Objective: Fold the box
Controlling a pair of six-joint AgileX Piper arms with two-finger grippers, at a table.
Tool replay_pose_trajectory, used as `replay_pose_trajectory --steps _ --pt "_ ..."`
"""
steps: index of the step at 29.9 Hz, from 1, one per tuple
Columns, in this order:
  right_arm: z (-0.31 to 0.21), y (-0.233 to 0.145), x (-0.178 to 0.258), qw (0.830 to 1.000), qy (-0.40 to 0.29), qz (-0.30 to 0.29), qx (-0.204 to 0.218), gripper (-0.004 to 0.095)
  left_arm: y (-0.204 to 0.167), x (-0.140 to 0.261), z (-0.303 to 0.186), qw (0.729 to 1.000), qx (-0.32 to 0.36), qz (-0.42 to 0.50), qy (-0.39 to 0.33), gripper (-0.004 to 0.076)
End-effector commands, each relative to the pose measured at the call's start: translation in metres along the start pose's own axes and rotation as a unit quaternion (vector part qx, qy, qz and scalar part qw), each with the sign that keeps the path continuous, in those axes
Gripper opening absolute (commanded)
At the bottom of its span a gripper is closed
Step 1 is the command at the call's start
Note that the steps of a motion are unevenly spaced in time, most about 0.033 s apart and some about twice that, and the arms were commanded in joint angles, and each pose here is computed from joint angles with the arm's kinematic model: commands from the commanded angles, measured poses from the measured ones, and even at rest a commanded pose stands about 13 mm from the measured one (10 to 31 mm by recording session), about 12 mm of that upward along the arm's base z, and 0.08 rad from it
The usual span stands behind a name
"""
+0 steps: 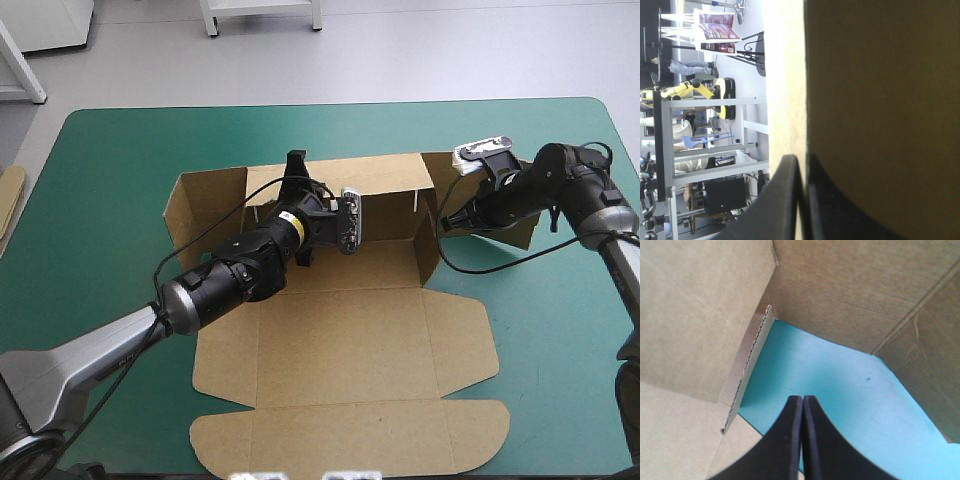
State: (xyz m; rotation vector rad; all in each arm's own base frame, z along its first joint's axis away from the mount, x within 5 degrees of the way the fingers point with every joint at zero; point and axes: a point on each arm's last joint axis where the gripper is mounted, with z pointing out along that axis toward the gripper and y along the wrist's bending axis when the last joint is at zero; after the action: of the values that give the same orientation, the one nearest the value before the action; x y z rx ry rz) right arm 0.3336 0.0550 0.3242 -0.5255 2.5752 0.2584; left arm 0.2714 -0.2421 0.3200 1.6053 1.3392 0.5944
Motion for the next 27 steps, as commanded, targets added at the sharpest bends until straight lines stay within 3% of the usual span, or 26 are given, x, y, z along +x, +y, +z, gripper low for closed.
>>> replay_pose_trajectory --steps 1,6,15,27 --pt "-0.040 0.004 -0.013 0.999 -0.047 0.002 0.012 -0.0019 0.012 -0.002 -0.012 1.000 -0.016 -0.025 -0.009 -0.0008" --pt "-0.073 0.008 -0.031 0.996 -0.087 0.010 0.018 -0.0019 0.012 -0.002 -0.012 0.999 -0.016 -0.026 -0.009 -0.0008" --pt "-0.109 -0.003 -0.070 0.984 -0.158 0.002 0.084 -0.0015 0.012 -0.002 -0.012 0.999 -0.016 -0.026 -0.010 -0.0008" --pt "-0.064 -0.029 -0.126 0.978 -0.187 0.007 0.095 0.0003 0.012 -0.002 -0.012 0.999 -0.015 -0.032 -0.011 -0.0008"
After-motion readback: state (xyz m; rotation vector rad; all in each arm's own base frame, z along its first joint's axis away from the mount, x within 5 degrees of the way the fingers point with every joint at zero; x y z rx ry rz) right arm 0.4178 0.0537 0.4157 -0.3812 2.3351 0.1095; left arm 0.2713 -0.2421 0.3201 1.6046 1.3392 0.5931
